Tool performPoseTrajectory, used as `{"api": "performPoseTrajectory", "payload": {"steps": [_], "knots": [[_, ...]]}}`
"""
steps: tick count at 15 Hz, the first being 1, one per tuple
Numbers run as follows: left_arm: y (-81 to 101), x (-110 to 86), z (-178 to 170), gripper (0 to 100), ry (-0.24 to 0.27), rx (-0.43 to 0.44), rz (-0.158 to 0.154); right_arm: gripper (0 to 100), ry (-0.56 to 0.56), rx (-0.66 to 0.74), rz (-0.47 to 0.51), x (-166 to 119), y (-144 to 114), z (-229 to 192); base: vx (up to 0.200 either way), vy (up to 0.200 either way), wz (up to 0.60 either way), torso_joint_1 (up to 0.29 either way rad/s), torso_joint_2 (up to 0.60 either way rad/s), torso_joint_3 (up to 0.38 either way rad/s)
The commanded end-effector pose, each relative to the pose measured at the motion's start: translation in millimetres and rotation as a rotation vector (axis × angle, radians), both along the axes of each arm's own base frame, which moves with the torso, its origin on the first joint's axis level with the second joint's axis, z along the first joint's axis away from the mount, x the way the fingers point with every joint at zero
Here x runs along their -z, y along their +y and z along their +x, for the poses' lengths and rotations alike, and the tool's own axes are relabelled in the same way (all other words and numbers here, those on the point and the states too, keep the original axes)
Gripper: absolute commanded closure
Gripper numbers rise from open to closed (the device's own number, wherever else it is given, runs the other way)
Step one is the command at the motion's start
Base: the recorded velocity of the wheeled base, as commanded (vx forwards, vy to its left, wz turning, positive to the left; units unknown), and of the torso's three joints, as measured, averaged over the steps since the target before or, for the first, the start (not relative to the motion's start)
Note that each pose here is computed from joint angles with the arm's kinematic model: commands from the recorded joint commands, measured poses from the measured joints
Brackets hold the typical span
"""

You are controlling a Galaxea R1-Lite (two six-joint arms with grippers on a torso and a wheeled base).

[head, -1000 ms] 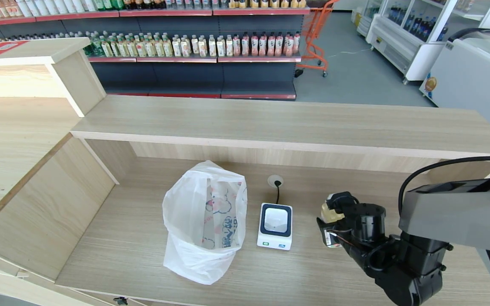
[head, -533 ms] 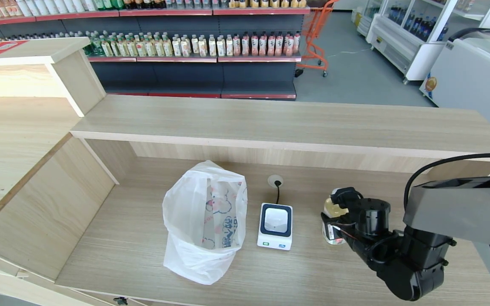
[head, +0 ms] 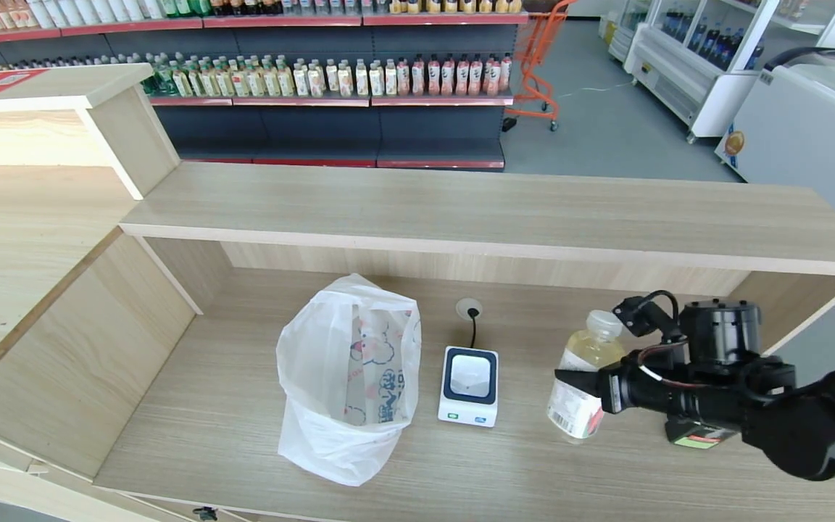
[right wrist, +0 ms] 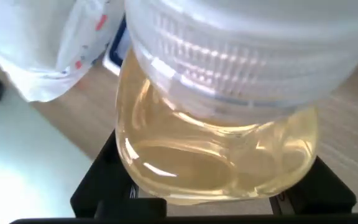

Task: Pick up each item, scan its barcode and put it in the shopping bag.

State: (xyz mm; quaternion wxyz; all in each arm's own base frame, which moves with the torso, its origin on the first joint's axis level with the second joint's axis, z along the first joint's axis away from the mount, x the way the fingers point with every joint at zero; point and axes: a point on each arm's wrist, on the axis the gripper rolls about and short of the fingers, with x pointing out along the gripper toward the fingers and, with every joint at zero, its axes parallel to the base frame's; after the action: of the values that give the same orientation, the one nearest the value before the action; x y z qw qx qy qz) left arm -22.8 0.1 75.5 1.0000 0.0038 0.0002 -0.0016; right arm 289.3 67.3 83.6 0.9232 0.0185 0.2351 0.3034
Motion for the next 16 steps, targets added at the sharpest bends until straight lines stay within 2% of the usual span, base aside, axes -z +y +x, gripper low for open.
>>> {"api": "performPoseTrajectory", "payload": {"steps": [1, 4, 8, 11, 16], "knots": [[0.0, 0.0, 0, 0, 0.0, 0.0, 0.0, 100, -0.113, -0.194, 0.177, -86, -42, -37, 0.0, 0.0, 0.0, 0.0, 0.0, 0.0], [0.0, 0.0, 0, 0, 0.0, 0.0, 0.0, 100, -0.098, -0.348, 0.253, -104, -28, -60, 0.0, 0.0, 0.0, 0.0, 0.0, 0.0], [0.0, 0.0, 0, 0, 0.0, 0.0, 0.0, 100, -0.012, -0.453, 0.343, -114, -1, -90, 0.0, 0.0, 0.0, 0.0, 0.0, 0.0], [0.0, 0.0, 0, 0, 0.0, 0.0, 0.0, 100, 0.01, -0.532, 0.343, -110, 14, -99, 0.0, 0.0, 0.0, 0.0, 0.0, 0.0], [0.0, 0.0, 0, 0, 0.0, 0.0, 0.0, 100, 0.001, -0.609, 0.353, -111, 16, -105, 0.0, 0.0, 0.0, 0.0, 0.0, 0.0]]}}
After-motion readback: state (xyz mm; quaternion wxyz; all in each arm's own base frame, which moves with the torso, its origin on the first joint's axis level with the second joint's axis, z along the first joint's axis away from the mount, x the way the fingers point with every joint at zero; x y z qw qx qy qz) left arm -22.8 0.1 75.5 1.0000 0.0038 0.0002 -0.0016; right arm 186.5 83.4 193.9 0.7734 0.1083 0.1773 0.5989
